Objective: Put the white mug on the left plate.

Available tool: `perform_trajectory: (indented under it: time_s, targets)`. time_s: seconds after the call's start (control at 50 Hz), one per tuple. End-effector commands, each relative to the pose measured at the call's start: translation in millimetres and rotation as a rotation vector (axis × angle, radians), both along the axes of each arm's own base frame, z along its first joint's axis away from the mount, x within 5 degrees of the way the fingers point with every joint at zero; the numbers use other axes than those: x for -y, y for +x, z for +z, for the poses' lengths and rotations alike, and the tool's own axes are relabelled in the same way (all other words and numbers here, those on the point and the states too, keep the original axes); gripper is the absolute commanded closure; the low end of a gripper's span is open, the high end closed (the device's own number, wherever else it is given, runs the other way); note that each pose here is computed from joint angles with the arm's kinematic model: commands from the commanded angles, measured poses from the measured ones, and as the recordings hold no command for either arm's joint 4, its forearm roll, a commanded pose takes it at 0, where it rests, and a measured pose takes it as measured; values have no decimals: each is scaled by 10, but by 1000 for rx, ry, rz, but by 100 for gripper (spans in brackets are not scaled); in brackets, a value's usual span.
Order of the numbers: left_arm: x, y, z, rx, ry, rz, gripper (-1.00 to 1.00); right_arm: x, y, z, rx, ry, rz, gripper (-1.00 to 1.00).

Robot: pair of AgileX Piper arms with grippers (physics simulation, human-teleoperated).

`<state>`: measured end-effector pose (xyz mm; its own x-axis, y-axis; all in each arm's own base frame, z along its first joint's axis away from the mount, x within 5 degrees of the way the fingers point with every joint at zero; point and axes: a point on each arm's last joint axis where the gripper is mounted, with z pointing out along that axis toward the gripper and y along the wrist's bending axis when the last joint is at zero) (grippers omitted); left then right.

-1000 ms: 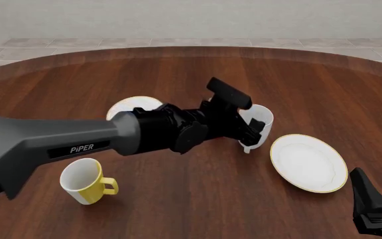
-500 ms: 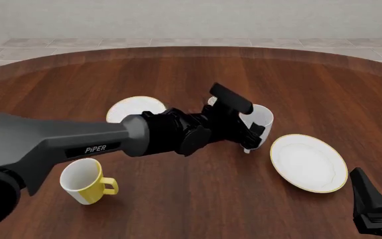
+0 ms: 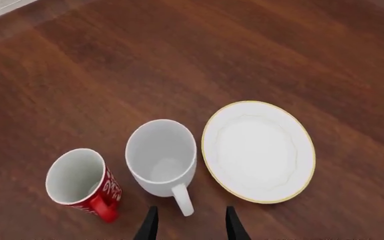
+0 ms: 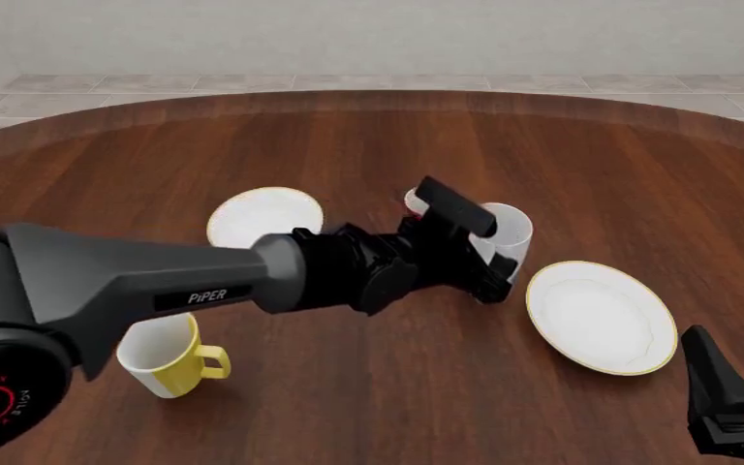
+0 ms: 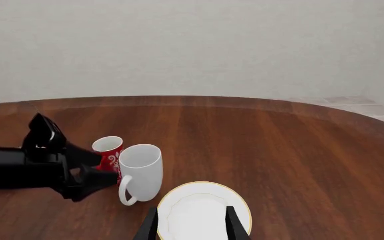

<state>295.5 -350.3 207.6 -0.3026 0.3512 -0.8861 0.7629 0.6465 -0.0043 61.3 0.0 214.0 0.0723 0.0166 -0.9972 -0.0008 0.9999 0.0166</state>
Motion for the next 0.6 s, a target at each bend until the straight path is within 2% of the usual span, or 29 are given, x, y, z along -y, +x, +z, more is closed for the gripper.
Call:
perform_trajectory:
  time_s: [0.02,0.6]
  targets:
    - [15,2,-104,-9,9,-1,-100,-1,-2,-2,0,-1,1,-100]
    - [50,137,-271,-14,23,13,-100,-1,7,1,-1,-2,1,-100]
